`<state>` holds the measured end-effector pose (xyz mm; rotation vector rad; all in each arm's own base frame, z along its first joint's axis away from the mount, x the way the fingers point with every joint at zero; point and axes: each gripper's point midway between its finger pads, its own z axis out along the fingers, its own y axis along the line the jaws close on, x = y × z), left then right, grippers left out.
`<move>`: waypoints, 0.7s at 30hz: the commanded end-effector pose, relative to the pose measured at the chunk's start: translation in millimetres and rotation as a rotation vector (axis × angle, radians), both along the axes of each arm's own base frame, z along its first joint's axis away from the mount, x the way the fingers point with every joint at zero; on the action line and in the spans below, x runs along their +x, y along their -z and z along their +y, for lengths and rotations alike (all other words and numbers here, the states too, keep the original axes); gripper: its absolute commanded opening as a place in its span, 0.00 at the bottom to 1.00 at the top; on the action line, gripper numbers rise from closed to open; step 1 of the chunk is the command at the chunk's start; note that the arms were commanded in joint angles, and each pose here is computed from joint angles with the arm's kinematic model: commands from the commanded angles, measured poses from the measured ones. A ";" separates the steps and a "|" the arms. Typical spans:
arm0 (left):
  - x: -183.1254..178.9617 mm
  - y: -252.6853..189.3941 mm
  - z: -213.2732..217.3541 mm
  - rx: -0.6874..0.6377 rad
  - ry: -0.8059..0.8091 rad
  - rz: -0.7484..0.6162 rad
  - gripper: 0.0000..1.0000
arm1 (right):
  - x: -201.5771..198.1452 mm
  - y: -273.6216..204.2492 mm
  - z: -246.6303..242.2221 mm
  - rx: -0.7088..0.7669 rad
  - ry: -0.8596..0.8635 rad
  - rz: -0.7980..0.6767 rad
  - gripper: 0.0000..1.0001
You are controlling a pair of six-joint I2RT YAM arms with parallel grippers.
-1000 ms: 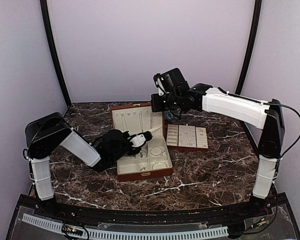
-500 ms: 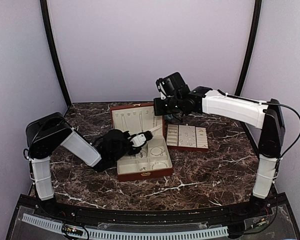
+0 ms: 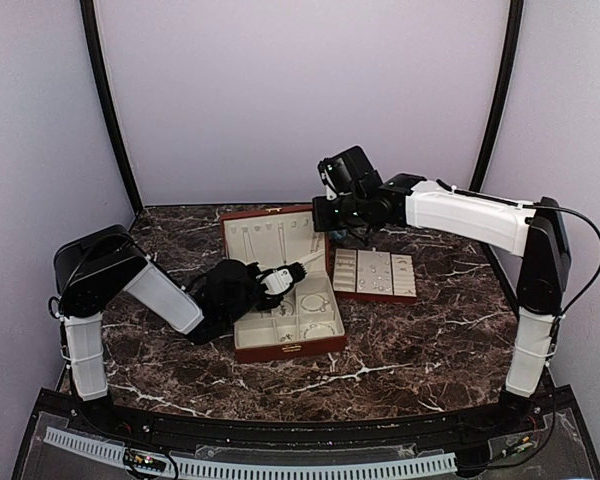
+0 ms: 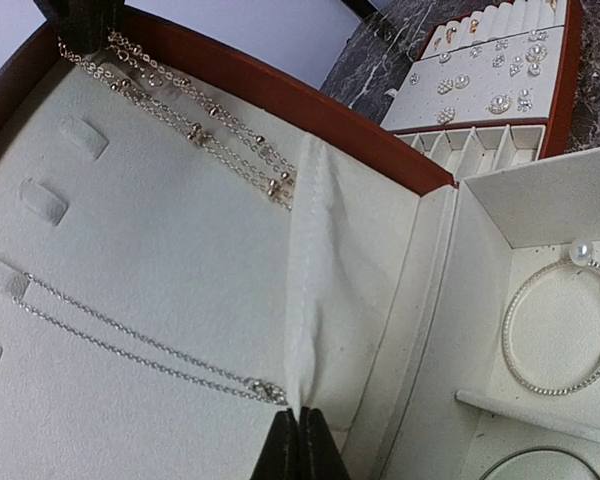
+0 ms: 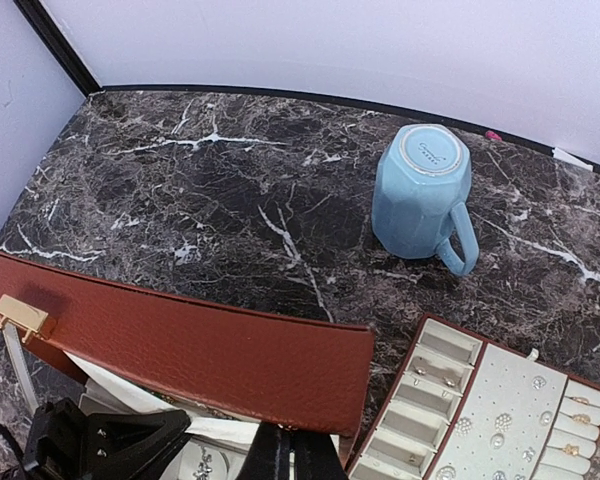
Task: Organize the mixed jewelry
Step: Hang the necklace on the necklace hanger.
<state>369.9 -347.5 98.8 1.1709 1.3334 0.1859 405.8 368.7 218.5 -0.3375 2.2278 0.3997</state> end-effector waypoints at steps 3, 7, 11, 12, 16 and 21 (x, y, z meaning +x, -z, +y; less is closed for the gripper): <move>-8.4 5.6 -10.4 0.004 0.046 0.010 0.00 | 9.8 -23.5 0.9 0.034 0.010 -0.042 0.00; -8.8 5.7 -10.5 0.004 0.046 0.009 0.00 | 11.1 -28.3 6.6 0.043 -0.012 -0.049 0.00; -8.4 5.6 -10.5 0.005 0.045 0.005 0.00 | 10.2 -30.5 13.9 0.053 -0.047 -0.046 0.00; -8.4 5.4 -10.6 0.004 0.045 0.004 0.00 | 9.8 -30.0 15.4 0.052 -0.056 -0.043 0.00; -8.4 6.0 -11.2 0.006 0.045 0.003 0.00 | 8.6 -25.1 19.1 0.046 -0.076 -0.029 0.00; -8.3 6.7 -11.5 0.006 0.046 0.003 0.00 | 4.3 -25.9 28.0 0.068 -0.126 -0.017 0.00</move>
